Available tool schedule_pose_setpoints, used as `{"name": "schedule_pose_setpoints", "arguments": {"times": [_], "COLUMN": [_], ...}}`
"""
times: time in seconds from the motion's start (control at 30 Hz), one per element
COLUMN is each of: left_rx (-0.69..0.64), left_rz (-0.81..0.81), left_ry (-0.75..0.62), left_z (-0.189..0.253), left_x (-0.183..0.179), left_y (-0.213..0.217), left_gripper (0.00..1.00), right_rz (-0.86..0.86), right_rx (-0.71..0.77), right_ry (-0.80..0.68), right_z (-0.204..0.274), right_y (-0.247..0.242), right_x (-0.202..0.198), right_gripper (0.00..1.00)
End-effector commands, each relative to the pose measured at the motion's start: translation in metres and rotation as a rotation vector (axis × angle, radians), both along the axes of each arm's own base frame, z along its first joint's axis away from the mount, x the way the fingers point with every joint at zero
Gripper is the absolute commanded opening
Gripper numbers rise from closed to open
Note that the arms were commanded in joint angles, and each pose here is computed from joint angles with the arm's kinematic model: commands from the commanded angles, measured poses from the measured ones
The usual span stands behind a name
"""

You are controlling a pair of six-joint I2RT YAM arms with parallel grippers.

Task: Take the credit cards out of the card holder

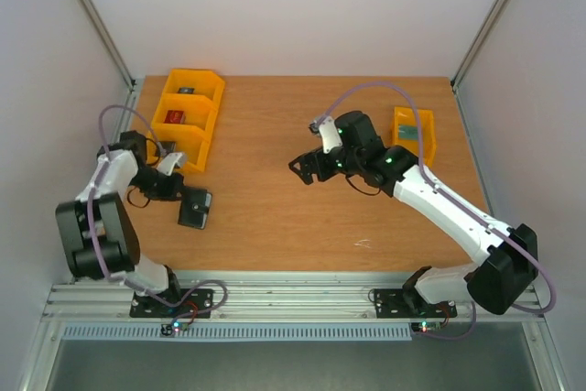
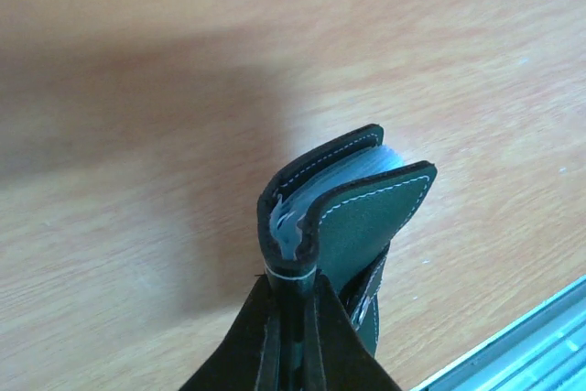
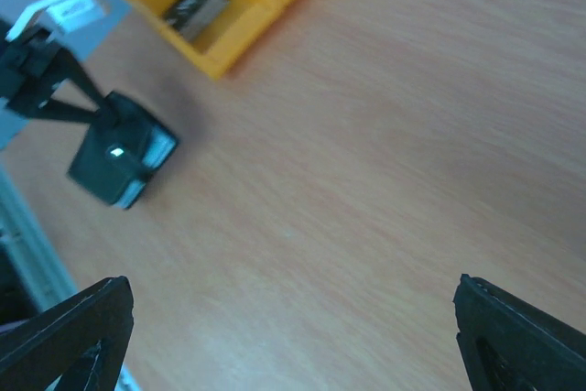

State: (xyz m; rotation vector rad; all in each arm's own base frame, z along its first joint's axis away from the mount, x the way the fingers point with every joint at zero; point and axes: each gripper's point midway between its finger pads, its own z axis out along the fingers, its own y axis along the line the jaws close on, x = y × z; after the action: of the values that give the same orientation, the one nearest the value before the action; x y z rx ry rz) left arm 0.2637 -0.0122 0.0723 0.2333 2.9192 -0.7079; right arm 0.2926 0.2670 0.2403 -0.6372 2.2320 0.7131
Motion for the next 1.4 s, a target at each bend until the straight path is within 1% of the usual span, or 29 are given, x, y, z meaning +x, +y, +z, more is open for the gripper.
{"name": "schedule_pose_setpoints", "arguments": {"times": [0.0, 0.07, 0.17, 0.2, 0.27, 0.37, 0.43, 0.5, 0.6, 0.73, 0.8, 0.83, 0.87, 0.9, 0.93, 1.07, 1.1, 1.13, 1.2, 1.23, 1.27, 1.37], "left_rx": [-0.025, -0.034, -0.059, -0.078, -0.134, -0.2, -0.242, -0.291, -0.337, -0.359, -0.364, -0.365, -0.369, -0.373, -0.374, -0.402, -0.428, -0.461, -0.531, -0.56, -0.58, -0.635], "left_rz": [-0.023, -0.046, -0.083, -0.093, -0.104, -0.115, -0.105, -0.092, -0.109, -0.127, -0.131, -0.131, -0.131, -0.131, -0.133, -0.152, -0.171, -0.199, -0.247, -0.265, -0.279, -0.346], "left_ry": [-0.241, -0.326, -0.497, -0.563, -0.676, -0.796, -0.835, -0.85, -0.86, -0.874, -0.881, -0.883, -0.881, -0.879, -0.88, -0.866, -0.853, -0.842, -0.814, -0.805, -0.802, -0.807], "left_z": [0.067, 0.101, 0.166, 0.192, 0.241, 0.3, 0.324, 0.337, 0.346, 0.354, 0.356, 0.356, 0.356, 0.356, 0.355, 0.353, 0.353, 0.353, 0.354, 0.356, 0.359, 0.362], "left_x": [0.016, 0.016, 0.018, 0.018, 0.017, 0.013, 0.01, 0.006, -0.002, -0.009, -0.011, -0.011, -0.011, -0.011, -0.011, -0.015, -0.02, -0.026, -0.04, -0.046, -0.052, -0.065], "left_y": [-0.02, -0.032, -0.049, -0.055, -0.068, -0.083, -0.092, -0.101, -0.115, -0.123, -0.124, -0.124, -0.125, -0.125, -0.125, -0.129, -0.133, -0.137, -0.144, -0.147, -0.148, -0.154], "left_gripper": [0.0, 0.0, 0.0, 0.0, 0.0, 0.0, 0.0, 0.0, 0.0, 0.0, 0.0, 0.0, 0.0, 0.0, 0.0, 0.0, 0.03, 0.15, 0.51, 0.59, 0.62, 0.62], "right_rz": [0.204, 0.277, 0.308, 0.315, 0.341, 0.395, 0.424, 0.446, 0.478, 0.486, 0.495, 0.495, 0.494, 0.494, 0.498, 0.547, 0.554, 0.566, 0.608, 0.641, 0.686, 0.818], "right_rx": [0.108, 0.23, 0.363, 0.383, 0.402, 0.453, 0.481, 0.508, 0.561, 0.575, 0.577, 0.574, 0.571, 0.567, 0.567, 0.571, 0.569, 0.568, 0.578, 0.585, 0.585, 0.547], "right_ry": [-0.017, -0.024, -0.065, -0.086, -0.126, -0.168, -0.192, -0.218, -0.227, -0.203, -0.192, -0.185, -0.176, -0.169, -0.165, -0.176, -0.186, -0.198, -0.23, -0.241, -0.254, -0.298], "right_z": [0.036, 0.061, 0.094, 0.102, 0.119, 0.145, 0.157, 0.17, 0.186, 0.188, 0.186, 0.185, 0.183, 0.182, 0.182, 0.186, 0.187, 0.189, 0.201, 0.207, 0.211, 0.216], "right_y": [0.045, 0.061, 0.077, 0.082, 0.093, 0.112, 0.123, 0.133, 0.147, 0.157, 0.159, 0.16, 0.161, 0.161, 0.161, 0.16, 0.158, 0.155, 0.141, 0.133, 0.125, 0.107], "right_x": [-0.026, -0.034, -0.034, -0.033, -0.034, -0.039, -0.04, -0.041, -0.039, -0.032, -0.033, -0.032, -0.032, -0.032, -0.033, -0.041, -0.043, -0.044, -0.052, -0.059, -0.068, -0.101], "right_gripper": [0.96, 0.96, 0.97, 0.98, 0.98, 0.99, 0.99, 0.99, 0.98, 0.98, 0.9, 0.82, 0.72, 0.58, 0.46, 0.06, 0.02, 0.01, 0.01, 0.01, 0.01, 0.01]}}
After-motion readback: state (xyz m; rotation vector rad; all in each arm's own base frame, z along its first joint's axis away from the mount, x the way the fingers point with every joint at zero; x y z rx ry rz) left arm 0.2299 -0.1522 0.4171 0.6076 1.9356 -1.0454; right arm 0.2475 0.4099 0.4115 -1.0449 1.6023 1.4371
